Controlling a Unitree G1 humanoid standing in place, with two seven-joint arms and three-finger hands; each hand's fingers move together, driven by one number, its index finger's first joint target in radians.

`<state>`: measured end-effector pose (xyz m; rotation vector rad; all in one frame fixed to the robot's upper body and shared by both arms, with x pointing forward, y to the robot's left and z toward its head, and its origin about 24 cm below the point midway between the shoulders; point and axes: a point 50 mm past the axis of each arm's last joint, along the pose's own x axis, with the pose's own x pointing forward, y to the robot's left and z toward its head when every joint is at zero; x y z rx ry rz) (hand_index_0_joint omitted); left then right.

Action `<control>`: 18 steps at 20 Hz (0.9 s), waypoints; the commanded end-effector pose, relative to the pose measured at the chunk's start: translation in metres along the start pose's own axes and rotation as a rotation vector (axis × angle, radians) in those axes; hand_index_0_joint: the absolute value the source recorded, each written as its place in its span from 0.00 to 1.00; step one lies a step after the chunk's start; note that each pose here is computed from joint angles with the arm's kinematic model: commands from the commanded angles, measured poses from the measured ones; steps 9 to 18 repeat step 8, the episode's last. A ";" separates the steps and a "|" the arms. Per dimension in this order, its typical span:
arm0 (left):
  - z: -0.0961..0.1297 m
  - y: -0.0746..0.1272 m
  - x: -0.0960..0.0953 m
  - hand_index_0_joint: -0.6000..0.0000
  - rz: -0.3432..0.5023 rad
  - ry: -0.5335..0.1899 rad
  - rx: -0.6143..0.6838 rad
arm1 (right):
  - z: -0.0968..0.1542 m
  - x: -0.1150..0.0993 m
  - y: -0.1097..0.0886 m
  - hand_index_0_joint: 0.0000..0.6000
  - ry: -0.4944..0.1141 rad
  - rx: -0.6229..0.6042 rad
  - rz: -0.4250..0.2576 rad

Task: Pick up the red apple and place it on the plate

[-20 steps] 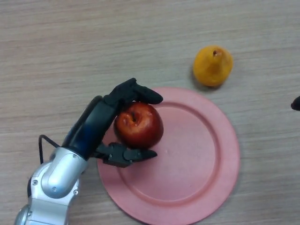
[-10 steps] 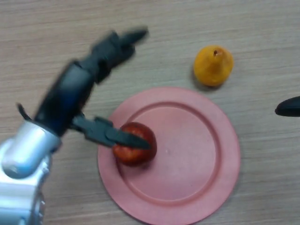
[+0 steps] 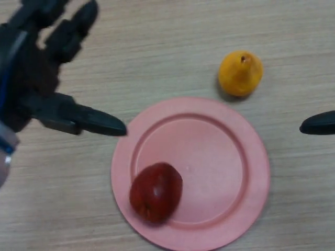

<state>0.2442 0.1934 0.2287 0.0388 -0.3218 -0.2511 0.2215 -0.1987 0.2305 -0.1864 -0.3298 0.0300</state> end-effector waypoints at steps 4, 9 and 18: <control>0.033 0.019 -0.015 1.00 0.033 -0.211 0.226 | 0.026 -0.003 -0.002 0.00 -0.183 -0.077 0.016; 0.040 0.019 -0.020 1.00 0.122 -0.228 0.160 | 0.029 -0.003 0.003 0.00 -0.190 -0.066 0.018; 0.040 0.019 -0.020 1.00 0.122 -0.228 0.160 | 0.029 -0.003 0.003 0.00 -0.190 -0.066 0.018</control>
